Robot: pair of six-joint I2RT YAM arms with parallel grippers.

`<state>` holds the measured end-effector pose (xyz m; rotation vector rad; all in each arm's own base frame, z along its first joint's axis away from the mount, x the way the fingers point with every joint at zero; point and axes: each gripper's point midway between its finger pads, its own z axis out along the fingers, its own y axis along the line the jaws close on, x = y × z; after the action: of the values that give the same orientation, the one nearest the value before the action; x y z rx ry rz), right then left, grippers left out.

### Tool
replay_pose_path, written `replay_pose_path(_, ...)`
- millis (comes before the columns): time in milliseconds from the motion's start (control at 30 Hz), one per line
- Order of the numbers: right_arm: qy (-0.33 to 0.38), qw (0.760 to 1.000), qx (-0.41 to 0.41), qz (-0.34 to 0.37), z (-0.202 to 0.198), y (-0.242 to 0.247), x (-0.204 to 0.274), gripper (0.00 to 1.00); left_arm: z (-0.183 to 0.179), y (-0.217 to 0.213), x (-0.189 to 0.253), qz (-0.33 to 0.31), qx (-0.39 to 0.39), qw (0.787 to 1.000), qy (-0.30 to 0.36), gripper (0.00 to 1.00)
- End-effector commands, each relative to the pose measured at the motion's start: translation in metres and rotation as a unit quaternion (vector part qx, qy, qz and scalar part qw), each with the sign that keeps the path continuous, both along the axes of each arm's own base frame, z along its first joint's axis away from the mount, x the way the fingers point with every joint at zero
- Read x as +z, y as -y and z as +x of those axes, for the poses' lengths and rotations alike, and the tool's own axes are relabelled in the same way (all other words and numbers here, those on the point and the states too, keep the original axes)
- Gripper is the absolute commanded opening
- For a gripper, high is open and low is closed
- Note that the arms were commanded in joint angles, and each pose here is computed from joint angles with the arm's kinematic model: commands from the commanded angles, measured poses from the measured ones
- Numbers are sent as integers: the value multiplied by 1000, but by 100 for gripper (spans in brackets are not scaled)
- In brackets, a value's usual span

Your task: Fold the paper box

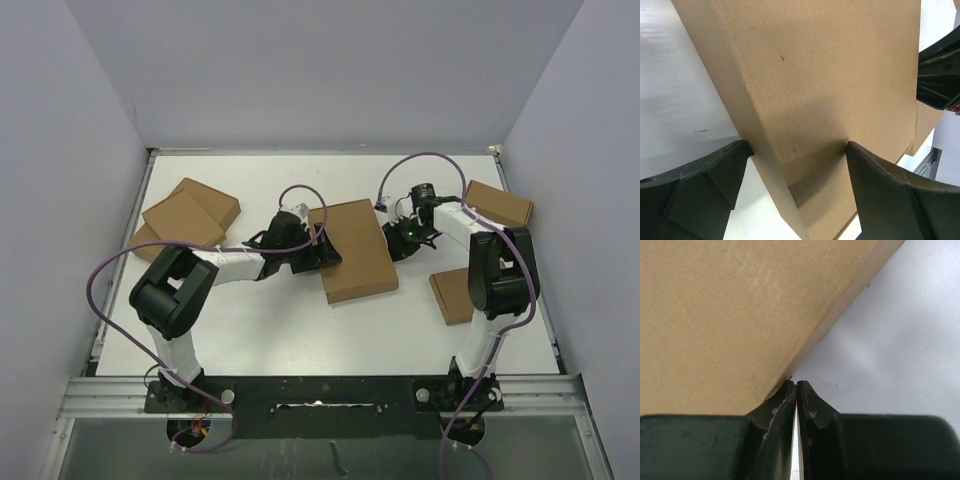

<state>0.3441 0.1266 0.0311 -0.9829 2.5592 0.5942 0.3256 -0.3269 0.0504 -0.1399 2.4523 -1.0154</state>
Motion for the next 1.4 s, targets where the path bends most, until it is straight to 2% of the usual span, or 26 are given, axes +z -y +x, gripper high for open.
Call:
replay_pose_path(0, 43, 997, 11, 68, 7, -12, 40, 9, 11, 5, 39, -10, -9, 998, 68, 80)
replay_pose_path(133, 94, 995, -16, 42, 19, 25, 57, 11, 17, -34, 66, 36, 8, 991, 129, 86)
replay_pose_path(167, 108, 993, -22, 43, 21, 32, 65, 14, 17, -41, 74, 42, 9, 989, 142, 87)
replay_pose_path(267, 136, 987, -20, 86, 19, 35, 90, 29, 14, -58, 92, 47, 7, 984, 169, 91)
replay_pose_path(367, 141, 975, 15, 168, 2, 13, 116, 51, 8, -74, 97, 24, 16, 985, 169, 98)
replay_pose_path(433, 118, 966, 33, 229, -13, -6, 124, 61, 2, -83, 96, -12, 21, 988, 154, 96)
replay_pose_path(500, 92, 967, 38, 233, -20, -17, 114, 64, -6, -88, 89, -22, 24, 991, 133, 89)
replay_pose_path(567, 79, 976, 46, 197, -22, -20, 97, 64, -14, -90, 77, -12, 20, 993, 113, 78)
replay_pose_path(633, 70, 982, 28, 175, -15, -15, 87, 59, -23, -93, 63, 2, 15, 995, 95, 54)
replay_pose_path(667, 69, 984, 16, 166, -10, -10, 85, 53, -27, -96, 55, 14, 17, 996, 86, 49)
replay_pose_path(733, 77, 988, -6, 134, 0, 6, 80, 34, -35, -100, 41, 32, 16, 997, 69, 48)
replay_pose_path(767, 86, 990, -13, 108, 3, 15, 76, 29, -38, -101, 37, 35, 16, 997, 66, 48)
replay_pose_path(833, 95, 994, -17, 58, 1, 31, 64, 21, -37, -101, 33, 36, 14, 997, 68, 48)
replay_pose_path(900, 83, 996, 4, 42, -8, 34, 53, 15, -26, -97, 30, 45, 6, 996, 72, 48)
replay_pose_path(1133, 76, 989, 130, 7, -36, 9, 19, 11, 42, -60, 20, 54, -41, 994, 85, 48)
replay_pose_path(1367, 114, 968, 222, 15, -54, -41, 22, 11, 87, -15, 24, 24, -104, 989, 106, 48)
